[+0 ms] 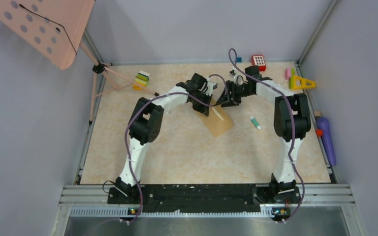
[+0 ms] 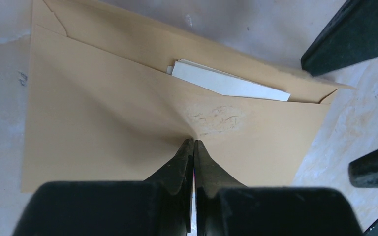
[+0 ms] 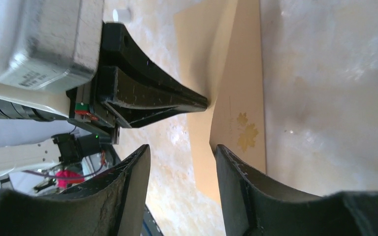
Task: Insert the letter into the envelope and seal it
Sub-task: Seal the envelope flap on the envelope.
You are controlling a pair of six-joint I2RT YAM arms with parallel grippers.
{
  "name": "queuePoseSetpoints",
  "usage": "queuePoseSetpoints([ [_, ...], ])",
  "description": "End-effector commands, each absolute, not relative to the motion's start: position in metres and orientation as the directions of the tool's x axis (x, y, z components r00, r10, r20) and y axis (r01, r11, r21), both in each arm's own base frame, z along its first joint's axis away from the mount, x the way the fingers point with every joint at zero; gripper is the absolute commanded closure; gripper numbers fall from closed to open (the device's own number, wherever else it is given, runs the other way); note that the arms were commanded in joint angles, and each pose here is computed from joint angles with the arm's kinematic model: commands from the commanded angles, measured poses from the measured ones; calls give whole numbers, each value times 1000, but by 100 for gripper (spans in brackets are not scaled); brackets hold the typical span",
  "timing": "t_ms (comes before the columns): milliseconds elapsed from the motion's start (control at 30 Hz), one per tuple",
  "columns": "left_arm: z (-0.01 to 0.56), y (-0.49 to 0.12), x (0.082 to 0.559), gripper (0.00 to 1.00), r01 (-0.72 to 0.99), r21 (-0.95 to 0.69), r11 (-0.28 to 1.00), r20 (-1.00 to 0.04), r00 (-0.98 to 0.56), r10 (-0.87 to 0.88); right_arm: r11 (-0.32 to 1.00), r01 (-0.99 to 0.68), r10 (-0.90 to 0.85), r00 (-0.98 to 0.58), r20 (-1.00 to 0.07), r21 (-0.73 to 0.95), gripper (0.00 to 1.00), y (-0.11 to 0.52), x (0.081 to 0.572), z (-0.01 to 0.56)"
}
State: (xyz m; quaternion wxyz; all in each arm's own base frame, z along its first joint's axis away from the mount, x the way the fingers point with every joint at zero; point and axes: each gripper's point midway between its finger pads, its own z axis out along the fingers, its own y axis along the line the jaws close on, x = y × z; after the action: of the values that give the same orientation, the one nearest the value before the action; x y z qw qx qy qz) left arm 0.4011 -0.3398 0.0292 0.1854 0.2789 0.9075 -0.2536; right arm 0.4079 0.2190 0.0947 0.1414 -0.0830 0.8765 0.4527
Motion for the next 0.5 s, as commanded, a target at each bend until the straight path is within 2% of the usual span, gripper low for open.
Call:
queuePoseSetpoints([
  [0,6,-331,399,95,574,-335,747,-435,-798,418,500,-282,-52,-953,-297,819,52,240,391,92],
  [133,9,-330,401,96,557,-362,747,-438,-809,392,464,-238,-45,-968,-245,853,55,244,380,84],
  [300,6,-327,401,96,546,-373,750,-427,-819,384,480,-205,-37,-976,-213,853,58,242,377,70],
  [467,8,-327,401,96,546,-381,747,-430,-819,380,534,-169,-20,-982,-188,828,73,238,380,50],
])
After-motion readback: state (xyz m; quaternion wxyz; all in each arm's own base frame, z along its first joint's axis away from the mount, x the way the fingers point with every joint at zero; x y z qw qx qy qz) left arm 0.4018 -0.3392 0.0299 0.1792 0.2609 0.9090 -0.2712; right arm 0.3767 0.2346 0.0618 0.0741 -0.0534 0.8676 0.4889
